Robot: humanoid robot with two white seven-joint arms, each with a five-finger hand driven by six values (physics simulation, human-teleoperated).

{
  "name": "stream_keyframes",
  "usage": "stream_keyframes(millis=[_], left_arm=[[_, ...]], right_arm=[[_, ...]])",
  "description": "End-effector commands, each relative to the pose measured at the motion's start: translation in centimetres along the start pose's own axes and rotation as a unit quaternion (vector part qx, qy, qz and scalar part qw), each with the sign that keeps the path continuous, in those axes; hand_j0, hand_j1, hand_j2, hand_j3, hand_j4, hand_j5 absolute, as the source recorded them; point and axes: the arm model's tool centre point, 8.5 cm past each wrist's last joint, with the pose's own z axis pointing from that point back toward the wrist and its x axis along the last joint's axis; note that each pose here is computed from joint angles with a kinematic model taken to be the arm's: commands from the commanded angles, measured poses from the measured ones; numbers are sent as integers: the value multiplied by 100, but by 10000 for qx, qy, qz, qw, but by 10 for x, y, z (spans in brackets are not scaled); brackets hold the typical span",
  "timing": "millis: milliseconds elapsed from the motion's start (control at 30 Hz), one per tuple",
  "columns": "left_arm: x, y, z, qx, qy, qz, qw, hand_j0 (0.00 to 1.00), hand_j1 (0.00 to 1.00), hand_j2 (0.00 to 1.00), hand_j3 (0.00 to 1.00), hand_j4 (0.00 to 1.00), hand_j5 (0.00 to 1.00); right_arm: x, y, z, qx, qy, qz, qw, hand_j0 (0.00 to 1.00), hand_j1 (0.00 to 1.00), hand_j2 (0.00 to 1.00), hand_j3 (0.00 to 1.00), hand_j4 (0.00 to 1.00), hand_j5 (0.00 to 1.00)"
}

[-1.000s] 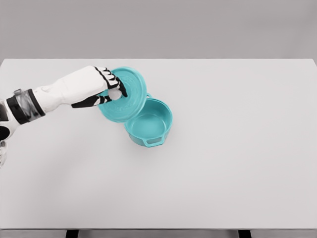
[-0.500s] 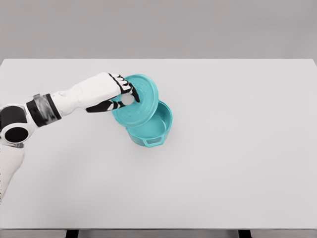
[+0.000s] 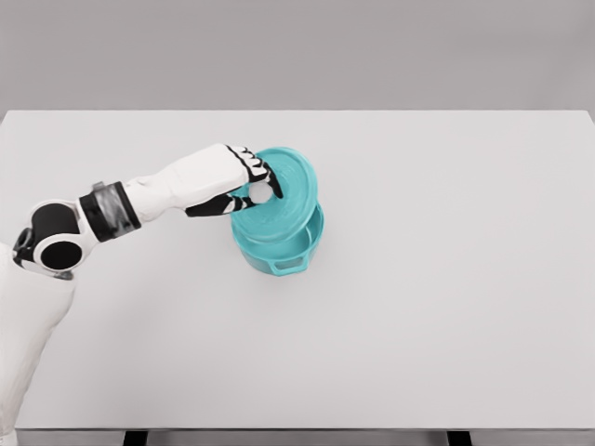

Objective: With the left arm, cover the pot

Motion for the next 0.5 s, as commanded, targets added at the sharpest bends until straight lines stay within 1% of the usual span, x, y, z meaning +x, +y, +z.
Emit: stream_keyframes(millis=[0, 233, 467], left_arm=[[1, -3, -3, 23, -16, 89, 10000, 56, 56, 56, 56, 56, 56], [1, -9, -3, -18, -21, 149, 9999, 57, 57, 57, 57, 57, 57], [-2, -14, -3, -55, 18, 222, 9997, 57, 57, 57, 57, 57, 57]], right_arm=[[0, 0, 0, 1, -2, 1, 10000, 100, 100, 100, 100, 100, 100], [0, 0, 0, 1, -2, 1, 10000, 100, 100, 100, 100, 100, 100], [0, 0, 0, 1, -2, 1, 10000, 100, 100, 100, 100, 100, 100]])
